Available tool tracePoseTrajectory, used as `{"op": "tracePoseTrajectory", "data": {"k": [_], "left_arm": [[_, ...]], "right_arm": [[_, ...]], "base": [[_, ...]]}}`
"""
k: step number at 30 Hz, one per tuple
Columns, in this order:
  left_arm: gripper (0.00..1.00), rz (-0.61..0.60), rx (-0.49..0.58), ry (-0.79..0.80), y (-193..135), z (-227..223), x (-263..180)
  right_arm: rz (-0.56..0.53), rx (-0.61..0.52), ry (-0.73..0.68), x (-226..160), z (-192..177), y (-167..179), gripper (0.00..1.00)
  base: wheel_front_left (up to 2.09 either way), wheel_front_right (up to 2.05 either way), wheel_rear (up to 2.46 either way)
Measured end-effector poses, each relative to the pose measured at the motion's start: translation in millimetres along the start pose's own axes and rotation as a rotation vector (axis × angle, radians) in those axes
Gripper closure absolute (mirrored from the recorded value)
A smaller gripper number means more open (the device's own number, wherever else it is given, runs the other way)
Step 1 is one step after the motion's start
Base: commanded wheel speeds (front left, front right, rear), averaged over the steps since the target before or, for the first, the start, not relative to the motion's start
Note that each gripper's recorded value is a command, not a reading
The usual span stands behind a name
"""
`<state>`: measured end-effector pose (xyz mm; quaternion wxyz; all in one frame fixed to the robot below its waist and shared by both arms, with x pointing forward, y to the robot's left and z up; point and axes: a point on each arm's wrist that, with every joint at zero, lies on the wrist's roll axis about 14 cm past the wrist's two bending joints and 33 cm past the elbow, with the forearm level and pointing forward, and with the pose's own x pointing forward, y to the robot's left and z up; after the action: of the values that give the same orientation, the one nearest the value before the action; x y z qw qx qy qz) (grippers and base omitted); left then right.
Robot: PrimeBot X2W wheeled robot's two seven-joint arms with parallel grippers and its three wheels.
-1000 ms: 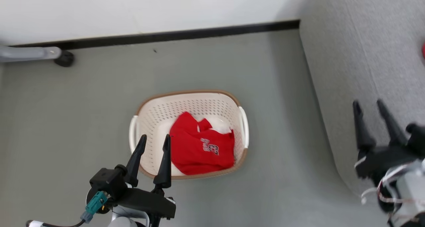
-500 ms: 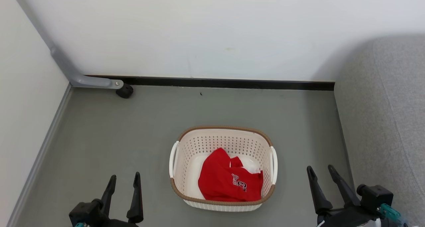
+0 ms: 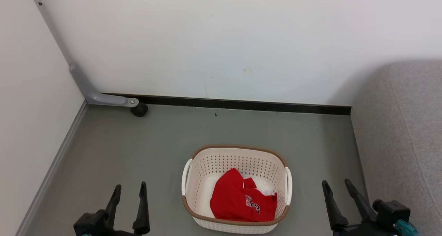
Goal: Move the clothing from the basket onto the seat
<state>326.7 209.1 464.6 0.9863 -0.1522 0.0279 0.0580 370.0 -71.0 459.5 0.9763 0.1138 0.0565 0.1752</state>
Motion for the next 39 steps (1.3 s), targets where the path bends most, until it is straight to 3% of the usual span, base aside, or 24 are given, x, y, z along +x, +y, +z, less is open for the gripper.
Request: {"op": "tracePoseTrajectory", "data": {"k": [20,39], "left_arm": [[0.0,-0.097,-0.003,0.051,-28.2,-16.8,13.0],[0.0,-0.344,0.047,0.189,-103.5,-69.2,89.4]], "right_arm": [[-0.02,-0.018,-0.005,-6.4,-1.7,-6.6,0.0],[0.063,-0.044,0.104,18.5,-40.8,4.6,0.0]], "base": [[0.0,0.0,0.0],[0.0,0.0,0.0]]}}
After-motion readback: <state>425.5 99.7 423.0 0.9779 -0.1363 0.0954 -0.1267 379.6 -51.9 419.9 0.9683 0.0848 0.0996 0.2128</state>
